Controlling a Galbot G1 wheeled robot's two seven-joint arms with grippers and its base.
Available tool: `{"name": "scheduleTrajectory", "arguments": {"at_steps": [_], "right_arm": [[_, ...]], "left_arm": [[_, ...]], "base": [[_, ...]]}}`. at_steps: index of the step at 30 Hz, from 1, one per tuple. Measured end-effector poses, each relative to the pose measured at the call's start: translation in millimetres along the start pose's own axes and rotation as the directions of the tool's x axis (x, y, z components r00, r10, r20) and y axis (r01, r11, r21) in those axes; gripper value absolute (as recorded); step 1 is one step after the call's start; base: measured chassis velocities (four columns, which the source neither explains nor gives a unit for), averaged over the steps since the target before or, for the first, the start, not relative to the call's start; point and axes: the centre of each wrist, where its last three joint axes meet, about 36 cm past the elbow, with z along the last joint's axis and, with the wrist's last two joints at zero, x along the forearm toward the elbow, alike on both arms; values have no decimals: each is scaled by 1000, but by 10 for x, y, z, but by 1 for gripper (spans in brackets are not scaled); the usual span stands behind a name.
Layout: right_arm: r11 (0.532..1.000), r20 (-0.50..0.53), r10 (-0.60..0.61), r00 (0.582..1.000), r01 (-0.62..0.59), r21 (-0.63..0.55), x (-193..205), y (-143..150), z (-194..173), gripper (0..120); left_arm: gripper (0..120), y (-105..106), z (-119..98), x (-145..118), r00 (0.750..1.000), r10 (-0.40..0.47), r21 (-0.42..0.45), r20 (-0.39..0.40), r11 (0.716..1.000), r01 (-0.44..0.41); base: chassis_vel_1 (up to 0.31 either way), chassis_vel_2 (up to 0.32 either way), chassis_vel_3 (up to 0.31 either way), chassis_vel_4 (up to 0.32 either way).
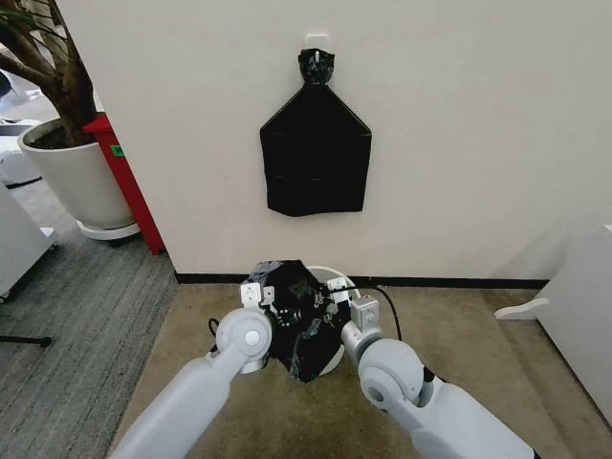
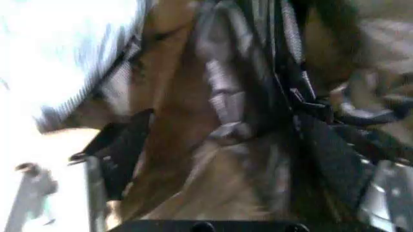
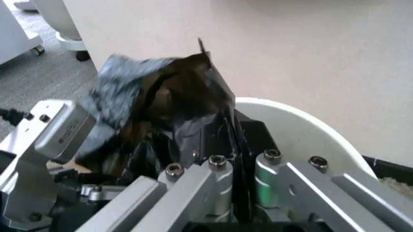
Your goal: Place the garbage bag over the trash bin.
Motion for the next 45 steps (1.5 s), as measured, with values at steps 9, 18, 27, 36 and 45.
{"name": "scheduleTrajectory", "arguments": {"at_steps": [9,18,27,36,45], "right_arm": [[1000,4,-6,1000,6,-5,0,19,5,0],[1000,9,-14,1000,14,-11,33,31,8,0],[1000,13,-19,1000,19,-7,41,25,-13,0],[1000,16,-20,1000,20,-4,35,10,-35,0],[999,35,40,999,-40,-4,-31,-198,-124,0]], "left_arm": [[49,76,18,-102,1000,-12,25,3,1000,12],[14,38,23,-136,1000,1,34,12,999,-2],[1,10,62,-131,1000,9,32,7,999,-10],[1,-10,113,-78,999,-10,19,51,1000,9],[0,93,46,262,987,-15,56,161,998,6]], "base": [[0,0,0,0],[0,0,0,0],[0,0,0,0],[0,0,0,0],[0,0,0,0]]}}
